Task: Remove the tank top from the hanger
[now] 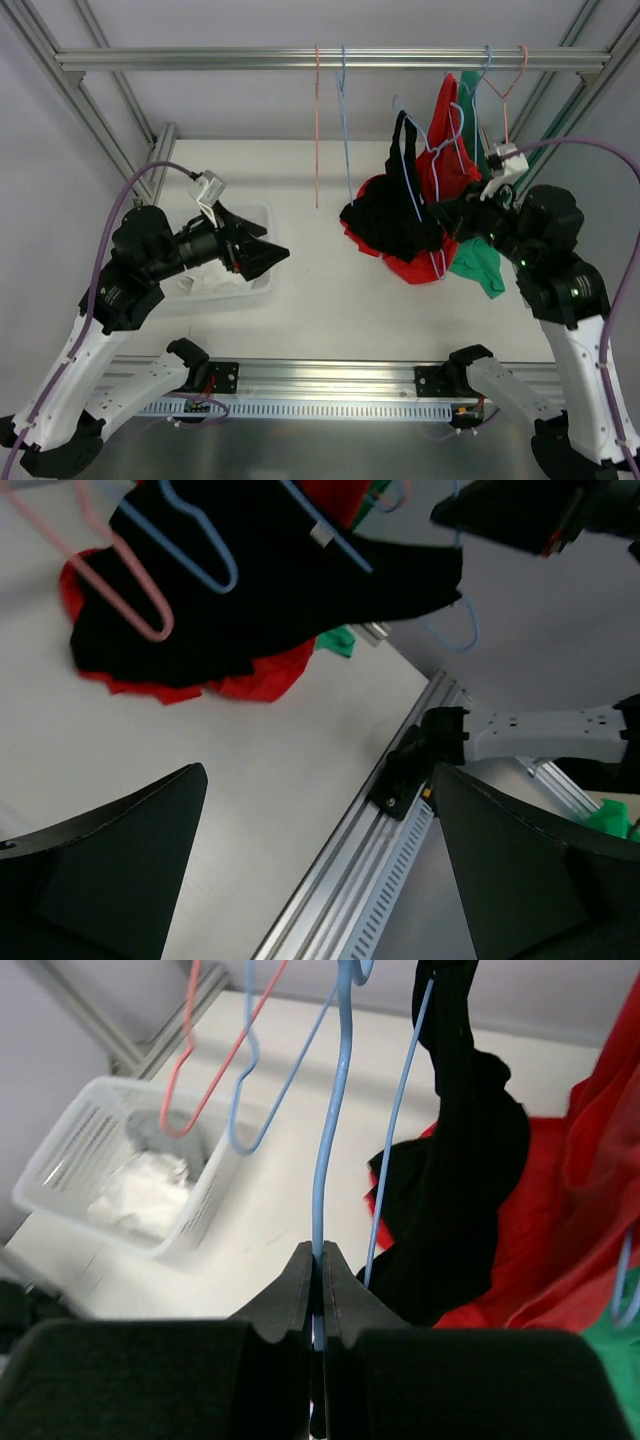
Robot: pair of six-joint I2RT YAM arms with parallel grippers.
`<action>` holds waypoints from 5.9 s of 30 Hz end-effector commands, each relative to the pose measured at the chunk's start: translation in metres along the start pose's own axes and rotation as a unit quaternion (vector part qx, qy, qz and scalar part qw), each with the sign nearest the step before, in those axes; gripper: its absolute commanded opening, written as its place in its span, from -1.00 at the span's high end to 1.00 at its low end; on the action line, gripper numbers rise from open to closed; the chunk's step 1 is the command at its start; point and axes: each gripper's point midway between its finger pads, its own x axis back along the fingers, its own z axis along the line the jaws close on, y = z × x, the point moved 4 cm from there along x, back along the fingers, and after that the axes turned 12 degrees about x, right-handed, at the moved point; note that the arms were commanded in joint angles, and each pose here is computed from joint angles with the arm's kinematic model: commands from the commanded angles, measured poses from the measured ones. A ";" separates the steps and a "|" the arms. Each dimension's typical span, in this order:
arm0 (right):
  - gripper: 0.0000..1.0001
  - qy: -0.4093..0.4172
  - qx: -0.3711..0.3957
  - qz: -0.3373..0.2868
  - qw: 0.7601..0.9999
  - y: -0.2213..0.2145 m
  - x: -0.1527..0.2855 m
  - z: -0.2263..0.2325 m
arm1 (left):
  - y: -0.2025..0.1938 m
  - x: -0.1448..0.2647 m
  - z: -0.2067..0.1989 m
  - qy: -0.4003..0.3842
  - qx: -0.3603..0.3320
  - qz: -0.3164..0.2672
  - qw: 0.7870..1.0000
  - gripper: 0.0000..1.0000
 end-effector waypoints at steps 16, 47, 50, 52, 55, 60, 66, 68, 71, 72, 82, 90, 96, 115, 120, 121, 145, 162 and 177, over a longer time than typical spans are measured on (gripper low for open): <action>0.99 0.150 0.001 -0.003 0.989 -0.044 0.207 0.087 | 0.070 -0.162 -0.141 -0.131 -0.248 -0.030 0.960 -0.93; 0.99 0.138 0.013 -0.034 0.990 -0.020 0.194 0.080 | 0.035 -0.161 -0.117 -0.141 -0.194 -0.040 0.970 -0.50; 0.99 0.140 0.011 -0.038 0.989 -0.018 0.194 0.081 | 0.028 -0.170 -0.110 -0.132 -0.194 -0.029 0.972 -0.33; 1.00 0.144 0.011 -0.040 0.989 -0.018 0.195 0.082 | 0.024 -0.175 -0.106 -0.127 -0.194 -0.022 0.972 -0.26; 0.99 0.142 0.013 -0.045 0.989 -0.016 0.198 0.082 | 0.019 -0.180 -0.101 -0.120 -0.194 -0.016 0.973 -0.20; 0.99 0.147 0.012 -0.049 0.988 -0.016 0.201 0.084 | 0.012 -0.186 -0.097 -0.119 -0.195 -0.005 0.973 -0.13; 0.99 0.150 0.012 -0.053 0.987 -0.016 0.202 0.086 | 0.010 -0.193 -0.097 -0.120 -0.195 -0.001 0.973 0.36; 0.99 0.148 0.012 -0.052 0.987 -0.017 0.202 0.085 | 0.013 -0.193 -0.099 -0.124 -0.196 -0.011 0.973 0.48; 0.99 0.145 0.011 -0.050 0.988 -0.020 0.202 0.084 | 0.017 -0.191 -0.099 -0.122 -0.196 -0.024 0.973 0.87; 0.99 0.143 0.011 -0.048 0.988 -0.020 0.200 0.084 | 0.018 -0.190 -0.099 -0.120 -0.194 -0.027 0.973 0.98; 0.99 0.148 0.020 0.003 0.989 -0.061 0.189 0.080 | 0.064 -0.151 -0.034 0.127 -0.099 -0.203 0.966 1.00; 0.99 0.238 0.070 -0.077 0.966 -0.049 0.221 0.108 | 0.059 -0.145 -0.015 0.172 -0.081 -0.204 0.960 1.00; 0.99 0.269 0.137 -0.183 0.936 -0.040 0.232 0.118 | 0.031 -0.146 -0.058 0.001 -0.115 -0.101 0.988 1.00; 1.00 0.021 0.040 -0.349 0.936 0.057 0.124 0.035 | -0.192 -0.119 -0.007 -0.128 -0.040 0.231 0.964 1.00; 0.99 -0.005 -0.009 -0.138 0.990 -0.020 0.081 0.020 | -0.170 -0.115 0.002 -0.069 -0.055 0.179 0.980 0.37; 0.99 -0.005 -0.015 -0.120 0.993 -0.026 0.075 0.019 | -0.165 -0.112 0.002 -0.063 -0.060 0.172 0.981 0.19; 0.99 0.011 0.019 -0.013 1.000 0.096 -0.131 0.028 | -0.152 -0.061 0.044 0.058 -0.071 0.127 0.988 -0.97; 0.36 -0.027 -0.001 0.029 0.999 0.065 -0.173 0.028 | -0.155 -0.069 0.036 0.045 -0.055 0.139 0.988 -0.97; -0.99 -0.070 0.042 -0.037 0.996 0.004 0.059 -0.001 | -0.205 -0.182 0.041 0.111 -0.133 0.229 0.958 -0.97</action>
